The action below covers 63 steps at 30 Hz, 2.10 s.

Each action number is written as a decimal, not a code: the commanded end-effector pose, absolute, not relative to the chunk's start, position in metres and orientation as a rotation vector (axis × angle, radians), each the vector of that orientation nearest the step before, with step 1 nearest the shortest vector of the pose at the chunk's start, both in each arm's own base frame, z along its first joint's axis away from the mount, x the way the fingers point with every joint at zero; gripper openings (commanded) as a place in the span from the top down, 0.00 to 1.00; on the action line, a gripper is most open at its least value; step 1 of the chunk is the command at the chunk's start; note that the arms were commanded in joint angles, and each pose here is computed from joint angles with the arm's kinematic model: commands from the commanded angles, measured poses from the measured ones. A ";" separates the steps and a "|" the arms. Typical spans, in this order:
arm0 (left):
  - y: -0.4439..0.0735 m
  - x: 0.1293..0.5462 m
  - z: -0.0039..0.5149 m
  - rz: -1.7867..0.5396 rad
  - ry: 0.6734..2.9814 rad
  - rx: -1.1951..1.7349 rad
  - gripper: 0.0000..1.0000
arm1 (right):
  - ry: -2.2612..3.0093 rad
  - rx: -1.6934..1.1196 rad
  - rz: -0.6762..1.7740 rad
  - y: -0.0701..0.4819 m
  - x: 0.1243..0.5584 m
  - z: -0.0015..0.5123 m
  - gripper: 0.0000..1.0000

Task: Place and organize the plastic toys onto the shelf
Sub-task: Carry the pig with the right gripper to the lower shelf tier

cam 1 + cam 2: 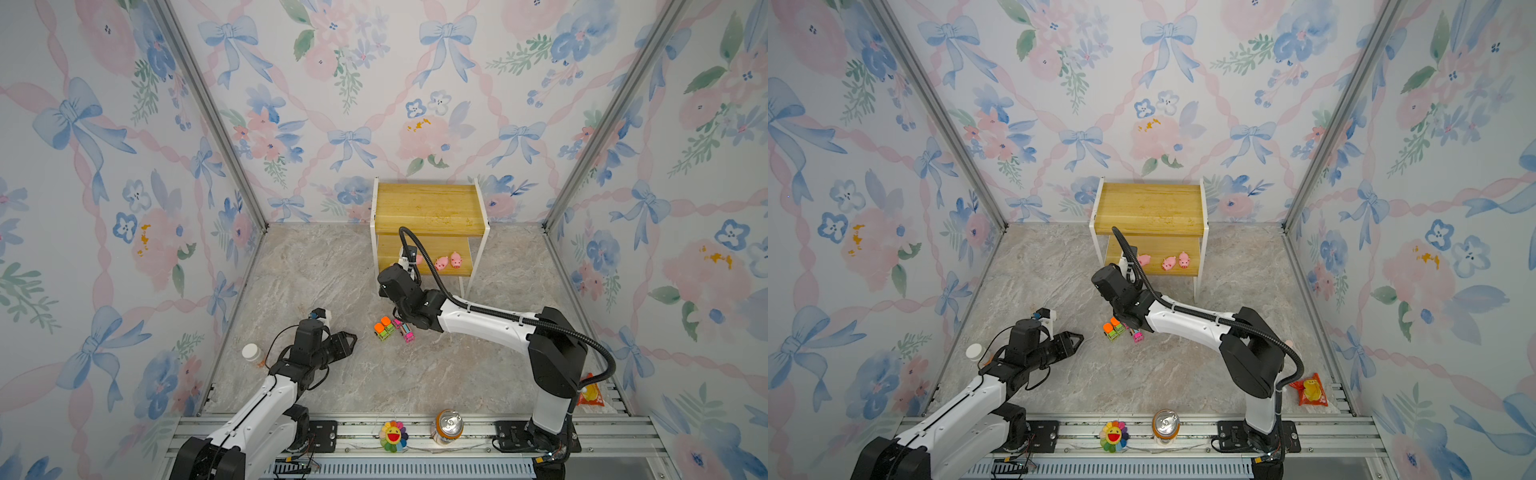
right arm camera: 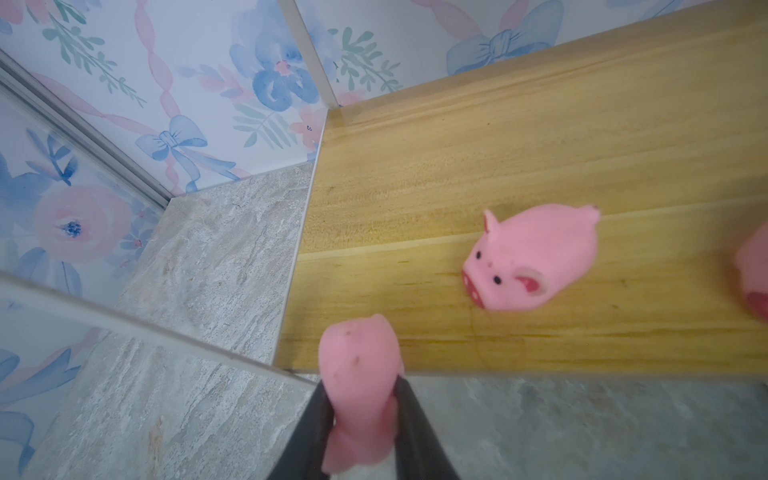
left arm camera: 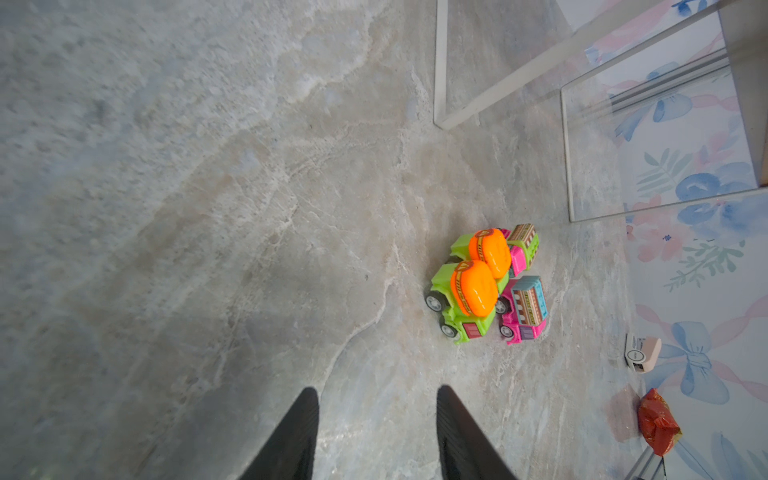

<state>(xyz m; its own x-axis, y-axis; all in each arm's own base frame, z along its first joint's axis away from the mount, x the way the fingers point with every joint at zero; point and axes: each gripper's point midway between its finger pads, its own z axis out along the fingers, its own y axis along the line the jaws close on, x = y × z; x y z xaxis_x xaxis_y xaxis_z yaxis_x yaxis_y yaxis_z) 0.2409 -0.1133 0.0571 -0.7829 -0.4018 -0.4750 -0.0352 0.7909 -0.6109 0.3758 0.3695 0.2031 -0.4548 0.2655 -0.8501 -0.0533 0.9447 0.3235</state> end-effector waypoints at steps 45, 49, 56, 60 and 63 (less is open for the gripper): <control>-0.102 0.241 0.052 -0.688 2.339 -0.274 0.53 | 1.756 0.094 0.382 0.393 0.392 0.220 0.73; -0.102 0.242 0.053 -0.683 2.342 -0.275 0.53 | 1.761 0.100 0.379 0.388 0.394 0.213 0.73; -0.101 0.242 0.050 -0.673 2.352 -0.282 0.53 | 1.762 0.096 0.381 0.384 0.395 0.206 0.72; -0.101 0.243 0.050 -0.670 2.353 -0.282 0.53 | 1.765 0.092 0.374 0.385 0.396 0.203 0.70; -0.100 0.243 0.049 -0.666 2.356 -0.285 0.53 | 1.766 0.085 0.367 0.386 0.397 0.202 0.70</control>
<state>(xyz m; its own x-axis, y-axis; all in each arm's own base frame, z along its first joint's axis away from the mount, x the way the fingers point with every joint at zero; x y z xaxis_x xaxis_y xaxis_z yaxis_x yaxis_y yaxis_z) 0.2399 -0.1003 0.0477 -0.7606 -0.3850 -0.5228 -0.0454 0.8348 -0.5486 0.3918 0.3864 0.2101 -0.2364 0.2625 -0.9355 -0.1460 0.9423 0.3013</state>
